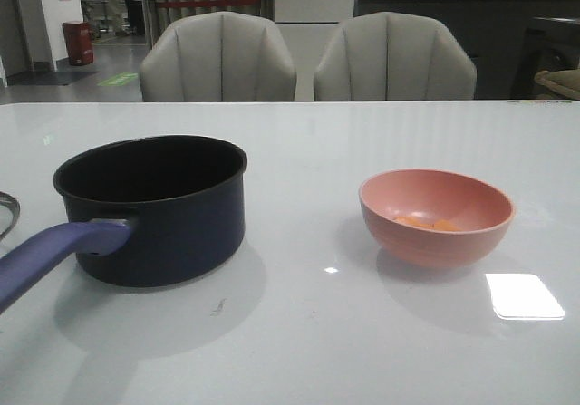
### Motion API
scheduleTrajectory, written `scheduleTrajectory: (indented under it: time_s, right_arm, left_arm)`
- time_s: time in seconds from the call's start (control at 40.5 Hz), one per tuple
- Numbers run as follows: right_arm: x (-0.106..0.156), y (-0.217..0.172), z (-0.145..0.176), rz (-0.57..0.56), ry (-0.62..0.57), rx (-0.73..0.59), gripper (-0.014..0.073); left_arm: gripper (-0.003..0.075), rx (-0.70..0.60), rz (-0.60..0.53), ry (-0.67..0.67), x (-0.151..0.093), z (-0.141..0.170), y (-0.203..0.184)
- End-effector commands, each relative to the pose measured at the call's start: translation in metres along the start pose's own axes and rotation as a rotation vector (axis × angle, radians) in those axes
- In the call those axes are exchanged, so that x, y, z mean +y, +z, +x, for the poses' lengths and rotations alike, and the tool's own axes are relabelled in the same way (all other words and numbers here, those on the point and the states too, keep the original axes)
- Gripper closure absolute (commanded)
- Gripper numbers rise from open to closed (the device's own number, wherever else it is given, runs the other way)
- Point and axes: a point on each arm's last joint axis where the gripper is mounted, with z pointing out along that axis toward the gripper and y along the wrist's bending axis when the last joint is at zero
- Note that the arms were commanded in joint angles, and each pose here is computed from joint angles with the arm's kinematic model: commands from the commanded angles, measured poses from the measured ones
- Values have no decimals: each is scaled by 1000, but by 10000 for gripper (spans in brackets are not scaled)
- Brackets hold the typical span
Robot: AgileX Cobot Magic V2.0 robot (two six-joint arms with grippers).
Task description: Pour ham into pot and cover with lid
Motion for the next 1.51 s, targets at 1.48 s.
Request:
scheduleTrajectory:
  time_s: [1.48]
  right_arm:
    - [0, -2, -9, 0, -7, -97, 448]
  left_arm:
    - [167, -50, -9, 157, -7, -10, -39]
